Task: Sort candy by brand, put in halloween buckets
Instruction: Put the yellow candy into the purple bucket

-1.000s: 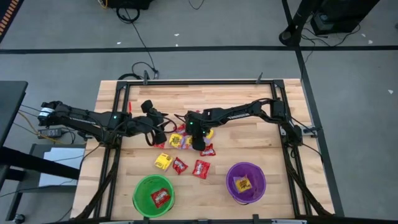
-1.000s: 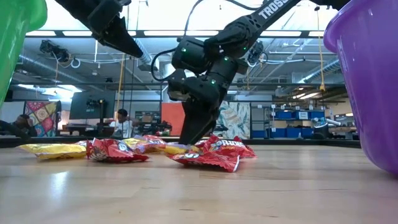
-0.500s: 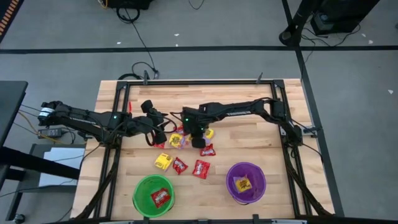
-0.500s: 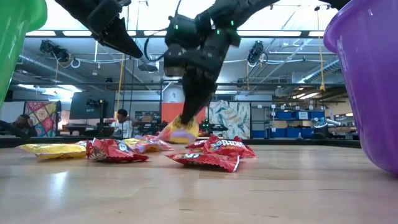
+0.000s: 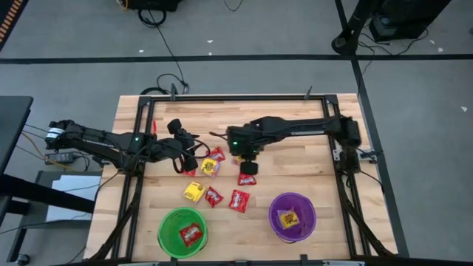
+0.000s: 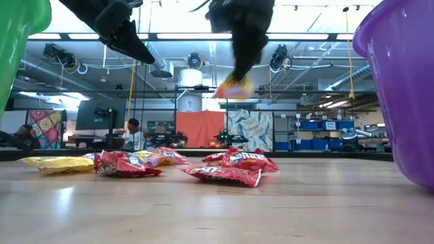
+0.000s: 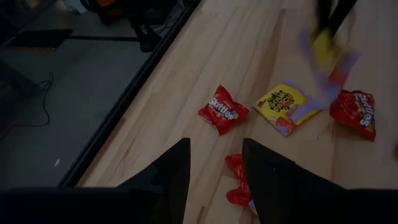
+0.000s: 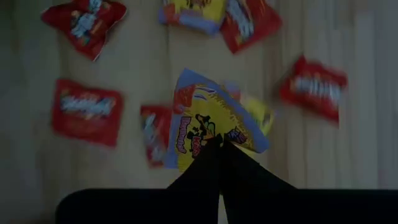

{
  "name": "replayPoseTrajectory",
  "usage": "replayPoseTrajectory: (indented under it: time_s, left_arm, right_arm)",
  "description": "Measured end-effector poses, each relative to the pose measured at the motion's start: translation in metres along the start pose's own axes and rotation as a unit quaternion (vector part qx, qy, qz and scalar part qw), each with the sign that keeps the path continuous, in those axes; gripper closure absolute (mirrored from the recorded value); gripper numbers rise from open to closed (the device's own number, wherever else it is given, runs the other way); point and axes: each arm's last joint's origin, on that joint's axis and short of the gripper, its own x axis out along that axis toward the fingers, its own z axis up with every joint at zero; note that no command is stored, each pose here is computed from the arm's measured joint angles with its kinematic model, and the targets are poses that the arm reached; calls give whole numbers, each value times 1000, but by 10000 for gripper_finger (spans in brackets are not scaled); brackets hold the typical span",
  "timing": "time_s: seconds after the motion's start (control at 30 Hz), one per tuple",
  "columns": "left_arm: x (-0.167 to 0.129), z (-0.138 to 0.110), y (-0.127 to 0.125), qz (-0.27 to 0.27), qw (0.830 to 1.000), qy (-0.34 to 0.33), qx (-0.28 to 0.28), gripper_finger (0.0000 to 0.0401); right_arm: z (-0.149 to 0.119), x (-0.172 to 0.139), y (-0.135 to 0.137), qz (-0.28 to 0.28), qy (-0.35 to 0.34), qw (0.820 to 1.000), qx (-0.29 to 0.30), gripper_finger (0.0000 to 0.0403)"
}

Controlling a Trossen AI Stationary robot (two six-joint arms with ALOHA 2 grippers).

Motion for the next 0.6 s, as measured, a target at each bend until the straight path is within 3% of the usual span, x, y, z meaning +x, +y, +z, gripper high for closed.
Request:
replayPoseTrajectory:
  time_s: [0.2,0.4,0.6]
  left_arm:
    - [0,0,0,0,1000,0,0,249]
    - [0,0,0,0,1000,-1,1,249]
    - [0,0,0,0,1000,-1,1,249]
  right_arm:
    - [-32,-63,35,2,-15,999,52,390]
    - [-72,-118,78,-17,-73,992,106,390]
    - [-107,-128,112,-71,-83,981,163,390]
